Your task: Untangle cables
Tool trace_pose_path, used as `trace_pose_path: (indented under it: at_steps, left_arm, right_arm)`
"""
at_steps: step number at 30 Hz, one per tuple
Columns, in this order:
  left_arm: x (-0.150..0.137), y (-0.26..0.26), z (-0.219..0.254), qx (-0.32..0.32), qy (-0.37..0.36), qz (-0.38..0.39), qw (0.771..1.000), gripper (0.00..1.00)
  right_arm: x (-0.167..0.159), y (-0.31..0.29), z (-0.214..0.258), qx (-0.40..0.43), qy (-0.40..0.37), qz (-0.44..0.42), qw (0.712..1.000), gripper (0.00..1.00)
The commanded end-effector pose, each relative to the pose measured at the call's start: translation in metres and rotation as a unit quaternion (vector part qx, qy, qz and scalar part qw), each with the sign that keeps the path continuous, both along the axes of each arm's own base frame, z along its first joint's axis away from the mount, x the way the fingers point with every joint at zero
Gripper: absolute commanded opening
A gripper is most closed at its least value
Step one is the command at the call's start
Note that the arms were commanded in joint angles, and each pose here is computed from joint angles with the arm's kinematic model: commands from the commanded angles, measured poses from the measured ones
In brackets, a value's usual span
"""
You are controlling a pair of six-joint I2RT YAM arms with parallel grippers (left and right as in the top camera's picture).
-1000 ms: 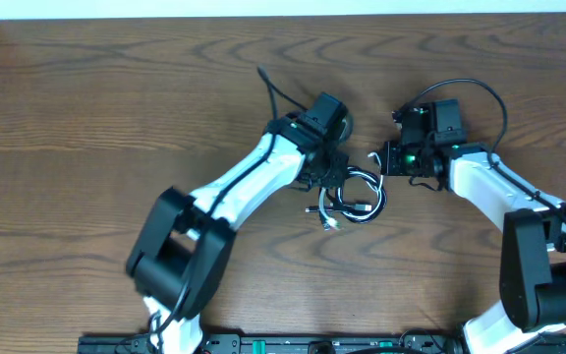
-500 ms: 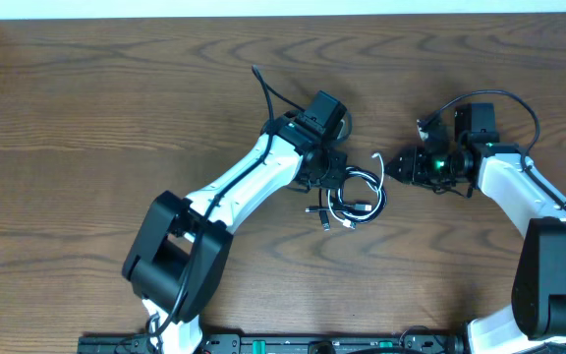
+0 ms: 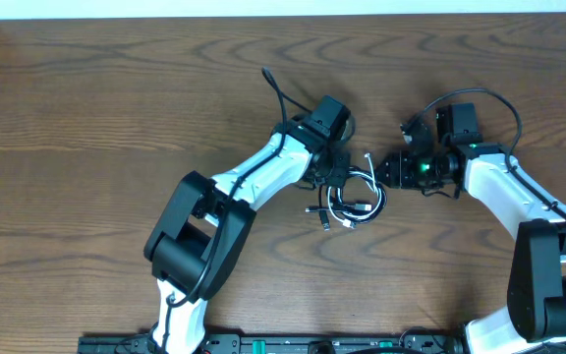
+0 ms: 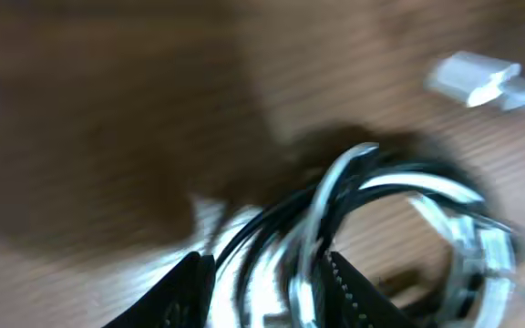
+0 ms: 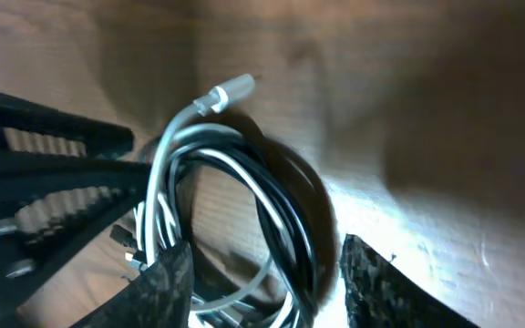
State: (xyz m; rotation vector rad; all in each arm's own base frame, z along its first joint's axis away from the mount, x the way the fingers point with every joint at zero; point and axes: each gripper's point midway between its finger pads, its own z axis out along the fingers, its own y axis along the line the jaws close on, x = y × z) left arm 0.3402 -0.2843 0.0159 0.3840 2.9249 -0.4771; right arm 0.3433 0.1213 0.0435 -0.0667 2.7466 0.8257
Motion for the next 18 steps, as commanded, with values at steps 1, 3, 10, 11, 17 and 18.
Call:
trace_pose_path:
  at_steps: [1, 3, 10, 11, 17, 18]
  left_arm:
    - [0.017, 0.032, 0.003, 0.033, 0.005, 0.053, 0.998, 0.40]
    - [0.022, 0.045, 0.011, 0.021, 0.027, 0.072, 0.997, 0.40]
    - [0.009, 0.053, 0.028, -0.106, 0.115, 0.035, 0.987, 0.40]
    - [0.008, 0.059, 0.027, -0.104, 0.123, 0.043, 0.986, 0.40]
    - [0.001, 0.086, 0.021, -0.067, 0.146, 0.062, 0.985, 0.40]
    - [0.001, 0.092, 0.019, -0.052, 0.146, 0.066, 0.986, 0.40]
  right_arm:
    - [0.007, 0.000, 0.008, -0.002, -0.041, 0.025, 0.999, 0.51]
    - [0.016, -0.004, 0.011, 0.006, -0.047, 0.001, 0.999, 0.52]
    - [0.028, 0.049, 0.096, 0.253, -0.125, 0.079, 0.956, 0.57]
    - [0.029, 0.052, 0.100, 0.262, -0.121, 0.074, 0.955, 0.57]
    - [0.027, 0.071, 0.069, 0.184, -0.083, 0.038, 0.979, 0.50]
    - [0.025, 0.071, 0.058, 0.156, -0.071, 0.026, 0.985, 0.47]
